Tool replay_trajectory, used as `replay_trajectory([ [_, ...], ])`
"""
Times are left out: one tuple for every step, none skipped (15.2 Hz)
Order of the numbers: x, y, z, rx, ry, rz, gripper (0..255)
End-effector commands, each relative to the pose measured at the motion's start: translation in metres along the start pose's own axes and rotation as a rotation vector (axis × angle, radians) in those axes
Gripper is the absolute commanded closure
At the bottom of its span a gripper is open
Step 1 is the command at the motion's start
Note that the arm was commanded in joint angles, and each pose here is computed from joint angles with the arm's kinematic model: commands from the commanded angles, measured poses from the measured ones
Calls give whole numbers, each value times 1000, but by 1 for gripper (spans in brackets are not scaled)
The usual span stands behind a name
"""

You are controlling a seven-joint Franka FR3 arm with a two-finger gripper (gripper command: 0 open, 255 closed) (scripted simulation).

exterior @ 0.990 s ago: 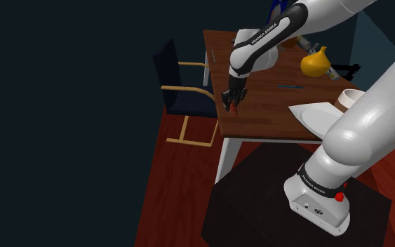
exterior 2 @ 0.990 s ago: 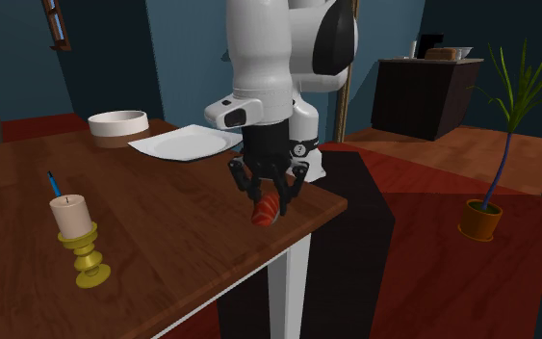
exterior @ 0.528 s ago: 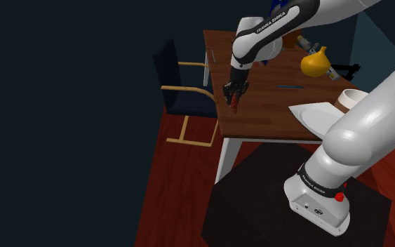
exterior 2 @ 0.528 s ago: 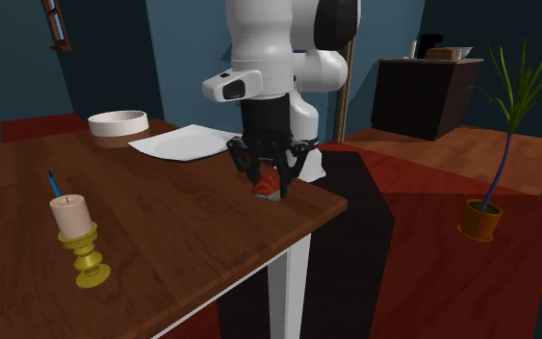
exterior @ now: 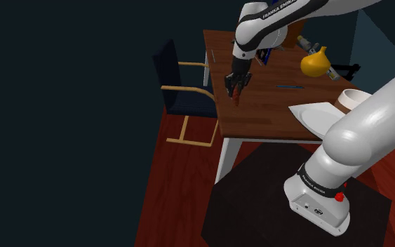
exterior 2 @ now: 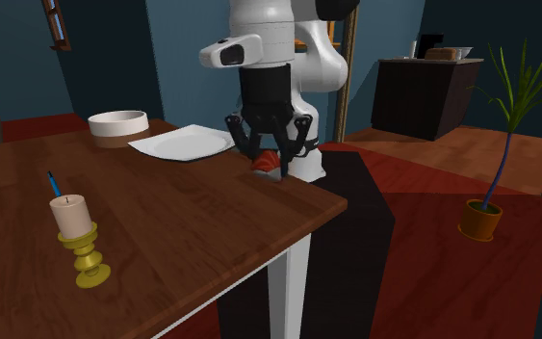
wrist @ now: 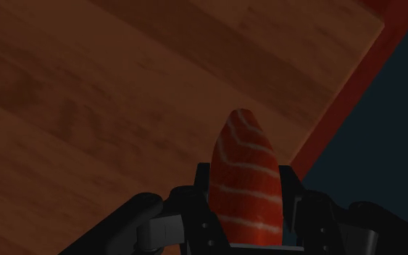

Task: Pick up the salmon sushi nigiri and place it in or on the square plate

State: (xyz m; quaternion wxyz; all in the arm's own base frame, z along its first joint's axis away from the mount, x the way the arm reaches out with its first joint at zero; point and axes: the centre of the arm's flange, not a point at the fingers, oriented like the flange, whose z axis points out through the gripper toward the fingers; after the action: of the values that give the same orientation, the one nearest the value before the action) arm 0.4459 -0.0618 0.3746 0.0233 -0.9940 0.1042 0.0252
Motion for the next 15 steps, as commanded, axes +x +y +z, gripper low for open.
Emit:
replay_trajectory([
  [-1, 0, -11, 0, 0, 0, 255],
  [-2, 0, -12, 0, 0, 0, 255],
  [-10, 10, -12, 0, 0, 0, 255],
  [-18, 20, -12, 0, 0, 0, 255],
  [-26, 30, -12, 0, 0, 0, 255],
  [-35, 41, -11, 0, 0, 0, 255],
  [-43, 51, -11, 0, 0, 0, 255],
  [-51, 61, -11, 0, 0, 0, 255],
  [-60, 71, -11, 0, 0, 0, 255],
  [-68, 82, -11, 0, 0, 0, 255],
  [-76, 92, -11, 0, 0, 0, 255],
  [-84, 102, -10, 0, 0, 0, 255],
  [-93, 113, -10, 0, 0, 0, 255],
  [-101, 123, -10, 0, 0, 0, 255],
  [-109, 133, -10, 0, 0, 0, 255],
])
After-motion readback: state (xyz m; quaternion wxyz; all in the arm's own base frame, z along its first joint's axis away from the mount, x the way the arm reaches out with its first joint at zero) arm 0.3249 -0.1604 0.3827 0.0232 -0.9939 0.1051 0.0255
